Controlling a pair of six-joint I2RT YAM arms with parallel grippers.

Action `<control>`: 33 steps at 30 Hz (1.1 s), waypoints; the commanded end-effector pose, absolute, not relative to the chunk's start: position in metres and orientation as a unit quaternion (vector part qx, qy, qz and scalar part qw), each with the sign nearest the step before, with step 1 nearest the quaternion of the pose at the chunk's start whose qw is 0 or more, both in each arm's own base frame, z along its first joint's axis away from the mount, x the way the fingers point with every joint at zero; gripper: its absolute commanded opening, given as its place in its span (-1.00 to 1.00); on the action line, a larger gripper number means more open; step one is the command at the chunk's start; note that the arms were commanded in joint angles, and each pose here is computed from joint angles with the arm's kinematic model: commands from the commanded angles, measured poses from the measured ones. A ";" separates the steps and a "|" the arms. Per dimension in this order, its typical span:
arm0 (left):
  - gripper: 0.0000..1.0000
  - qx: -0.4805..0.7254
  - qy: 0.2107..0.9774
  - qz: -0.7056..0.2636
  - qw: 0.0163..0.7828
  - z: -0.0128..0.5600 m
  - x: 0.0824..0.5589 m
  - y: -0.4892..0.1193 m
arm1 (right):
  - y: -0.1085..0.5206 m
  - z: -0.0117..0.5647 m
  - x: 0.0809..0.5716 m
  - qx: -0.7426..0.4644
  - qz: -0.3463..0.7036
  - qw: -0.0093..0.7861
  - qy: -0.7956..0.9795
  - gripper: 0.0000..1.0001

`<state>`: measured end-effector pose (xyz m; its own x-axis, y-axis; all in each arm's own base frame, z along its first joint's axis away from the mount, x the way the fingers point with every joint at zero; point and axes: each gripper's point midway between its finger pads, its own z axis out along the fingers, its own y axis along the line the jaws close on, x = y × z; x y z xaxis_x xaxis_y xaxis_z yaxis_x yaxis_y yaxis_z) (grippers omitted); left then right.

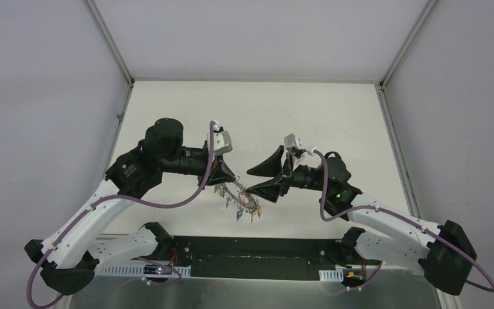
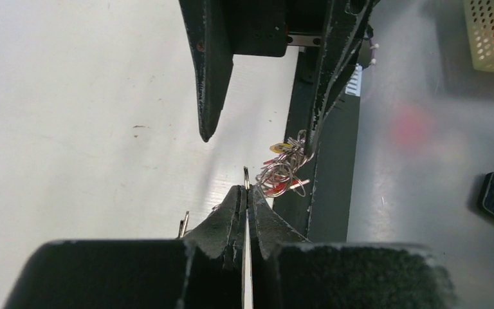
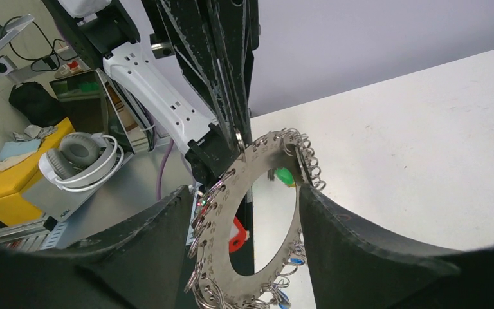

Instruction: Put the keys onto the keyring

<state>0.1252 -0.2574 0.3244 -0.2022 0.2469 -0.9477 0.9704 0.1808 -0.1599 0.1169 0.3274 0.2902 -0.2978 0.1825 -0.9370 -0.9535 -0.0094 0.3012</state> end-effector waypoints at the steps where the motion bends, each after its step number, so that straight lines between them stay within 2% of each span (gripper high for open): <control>1: -1.00 0.486 0.654 -0.390 0.429 0.344 0.132 -0.248 | 0.331 0.318 0.118 -0.376 0.613 0.484 0.498 0.29; 13: -1.00 0.476 0.743 -0.343 0.322 0.337 0.127 -0.246 | 0.343 0.323 0.126 -0.376 0.618 0.483 0.494 0.22; 15: -1.00 0.478 0.746 -0.341 0.315 0.338 0.124 -0.249 | 0.347 0.325 0.126 -0.377 0.626 0.481 0.485 0.12; 18: -1.00 0.483 0.743 -0.343 0.313 0.343 0.121 -0.253 | 0.353 0.330 0.124 -0.375 0.647 0.470 0.470 -0.14; 24: -1.00 0.486 0.742 -0.338 0.313 0.342 0.120 -0.254 | 0.364 0.330 0.118 -0.375 0.673 0.448 0.453 -0.43; 28: -1.00 0.486 0.744 -0.333 0.316 0.341 0.121 -0.253 | 0.365 0.327 0.112 -0.385 0.677 0.438 0.449 -0.40; 33: -1.00 0.487 0.744 -0.326 0.321 0.340 0.123 -0.251 | 0.356 0.320 0.116 -0.374 0.654 0.460 0.471 -0.11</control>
